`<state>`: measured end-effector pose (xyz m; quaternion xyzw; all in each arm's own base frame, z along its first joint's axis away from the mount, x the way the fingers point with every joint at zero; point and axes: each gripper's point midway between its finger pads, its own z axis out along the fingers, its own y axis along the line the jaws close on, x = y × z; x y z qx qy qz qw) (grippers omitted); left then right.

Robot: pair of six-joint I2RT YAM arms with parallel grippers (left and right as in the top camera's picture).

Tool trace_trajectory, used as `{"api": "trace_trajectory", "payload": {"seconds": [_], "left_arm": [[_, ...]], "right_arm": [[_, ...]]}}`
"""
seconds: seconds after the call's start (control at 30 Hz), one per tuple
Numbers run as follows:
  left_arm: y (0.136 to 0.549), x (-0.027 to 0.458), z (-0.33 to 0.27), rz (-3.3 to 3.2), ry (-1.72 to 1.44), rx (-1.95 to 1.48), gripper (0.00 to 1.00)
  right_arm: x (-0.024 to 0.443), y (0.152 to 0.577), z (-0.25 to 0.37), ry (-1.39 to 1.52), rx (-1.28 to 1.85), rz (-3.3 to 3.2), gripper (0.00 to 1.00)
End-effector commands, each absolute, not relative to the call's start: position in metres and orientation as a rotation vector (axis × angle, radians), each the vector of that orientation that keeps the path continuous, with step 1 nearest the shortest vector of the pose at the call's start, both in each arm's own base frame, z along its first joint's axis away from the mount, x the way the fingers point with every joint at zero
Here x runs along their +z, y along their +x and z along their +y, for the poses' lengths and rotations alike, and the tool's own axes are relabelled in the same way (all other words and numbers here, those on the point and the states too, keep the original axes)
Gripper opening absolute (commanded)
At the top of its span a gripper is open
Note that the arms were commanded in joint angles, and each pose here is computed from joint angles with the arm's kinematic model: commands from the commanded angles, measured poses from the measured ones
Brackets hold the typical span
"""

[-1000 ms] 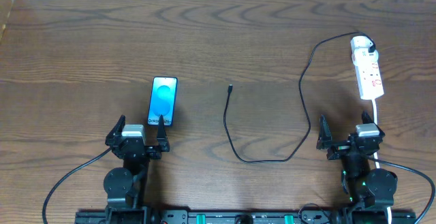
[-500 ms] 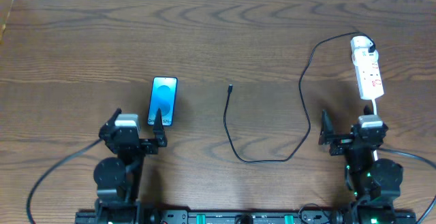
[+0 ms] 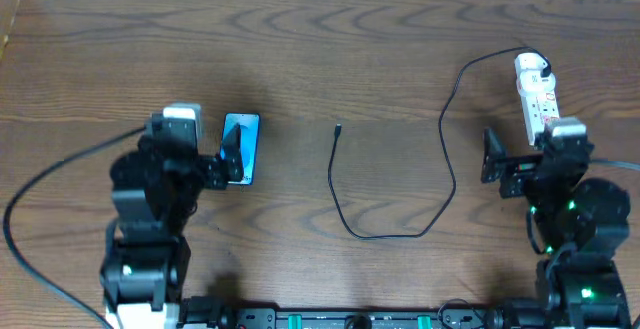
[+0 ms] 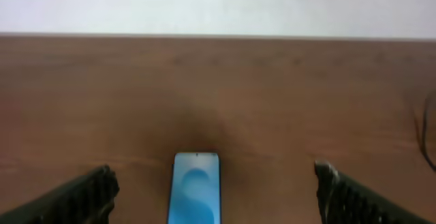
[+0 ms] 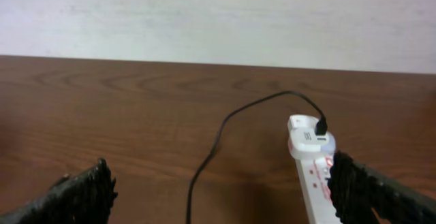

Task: Plug charger to phone and switch on socket
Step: 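Move the left gripper over the blue phone and the right toward the cable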

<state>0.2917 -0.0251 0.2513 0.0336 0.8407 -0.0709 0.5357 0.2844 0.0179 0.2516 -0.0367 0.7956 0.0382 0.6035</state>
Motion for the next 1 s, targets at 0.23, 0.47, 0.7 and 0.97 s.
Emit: {"api": "trace_trajectory", "payload": {"seconds": [0.23,0.47,0.7,0.97], "left_arm": [[0.317,0.288,-0.034,2.209,0.13,-0.229,0.95],[0.335,0.288,-0.034,2.425,0.128,-0.257,0.95],[0.351,0.268,-0.034,2.583,0.165,-0.264,0.95],[0.368,0.236,-0.035,2.662,0.159,-0.287,0.95]], "right_arm": [[0.282,0.305,0.044,-0.191,0.231,1.95,0.99],[0.278,0.323,0.055,-0.216,0.322,2.111,0.99],[0.272,0.336,0.057,-0.206,0.362,2.265,0.99],[0.269,0.349,0.063,-0.197,0.413,2.266,0.99]]}}
